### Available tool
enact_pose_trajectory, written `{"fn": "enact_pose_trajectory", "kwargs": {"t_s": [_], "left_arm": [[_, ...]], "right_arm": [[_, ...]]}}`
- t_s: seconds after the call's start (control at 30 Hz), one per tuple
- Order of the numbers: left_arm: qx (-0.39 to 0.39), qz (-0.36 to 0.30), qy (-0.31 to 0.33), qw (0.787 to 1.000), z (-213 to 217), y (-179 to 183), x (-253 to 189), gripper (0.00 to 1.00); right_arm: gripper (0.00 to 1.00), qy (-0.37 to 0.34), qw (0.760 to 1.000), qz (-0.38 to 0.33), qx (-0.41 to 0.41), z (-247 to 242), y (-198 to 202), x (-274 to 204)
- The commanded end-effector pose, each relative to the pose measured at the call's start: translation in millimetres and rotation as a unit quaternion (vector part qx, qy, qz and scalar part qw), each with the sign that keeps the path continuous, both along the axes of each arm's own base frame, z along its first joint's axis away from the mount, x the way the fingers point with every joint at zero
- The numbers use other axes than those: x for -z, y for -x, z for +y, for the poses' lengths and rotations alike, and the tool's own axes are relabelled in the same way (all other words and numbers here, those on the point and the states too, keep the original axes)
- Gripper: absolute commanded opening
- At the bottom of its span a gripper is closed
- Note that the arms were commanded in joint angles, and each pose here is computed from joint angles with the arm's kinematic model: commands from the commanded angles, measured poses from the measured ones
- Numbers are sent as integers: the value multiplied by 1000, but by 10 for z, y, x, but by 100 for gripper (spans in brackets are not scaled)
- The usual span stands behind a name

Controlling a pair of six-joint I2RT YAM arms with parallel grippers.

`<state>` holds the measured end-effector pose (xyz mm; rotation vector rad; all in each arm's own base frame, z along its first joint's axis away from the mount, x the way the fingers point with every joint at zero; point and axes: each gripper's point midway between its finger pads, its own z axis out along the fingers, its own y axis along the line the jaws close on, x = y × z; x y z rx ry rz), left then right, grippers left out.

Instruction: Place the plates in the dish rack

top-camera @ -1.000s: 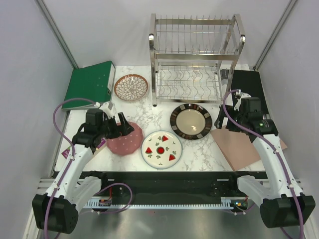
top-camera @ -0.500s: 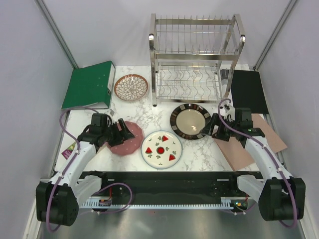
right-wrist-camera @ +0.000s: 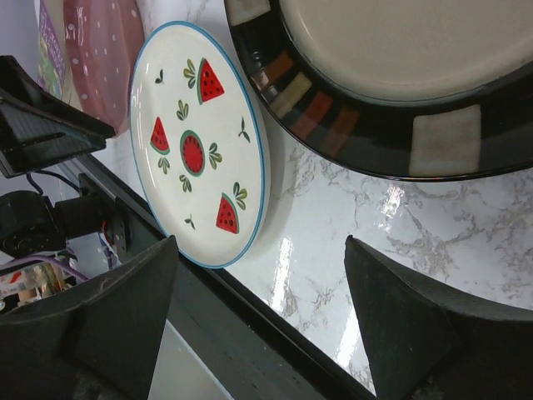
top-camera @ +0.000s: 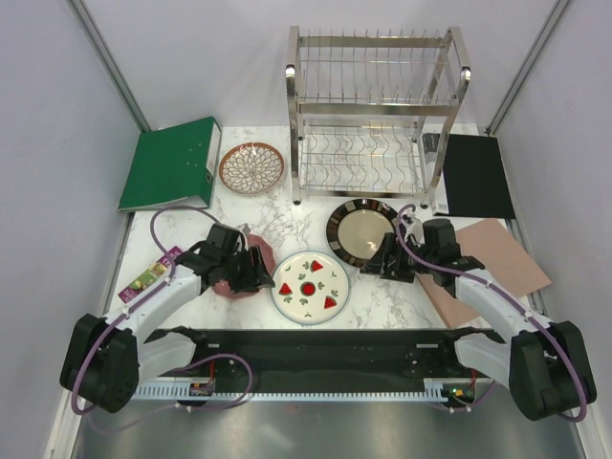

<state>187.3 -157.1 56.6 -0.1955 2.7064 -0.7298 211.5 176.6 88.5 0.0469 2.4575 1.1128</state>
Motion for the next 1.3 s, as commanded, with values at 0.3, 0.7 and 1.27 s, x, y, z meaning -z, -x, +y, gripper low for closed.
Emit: {"fn": "enact_pose_trajectory", "kwargs": {"t_s": [0.3,0.7,1.27], "left_arm": [[16,23,-9,1000,-247,36,203,55],[14,49,8,999,-403,111,346,38],[49,39,19,998,-416,234,417,2]], "right_arm": [[87,-4,1000,0,21,293,-31,275],[90,11,997,64,40,254,148,596],[88,8,992,122,-20,490,577,816]]}}
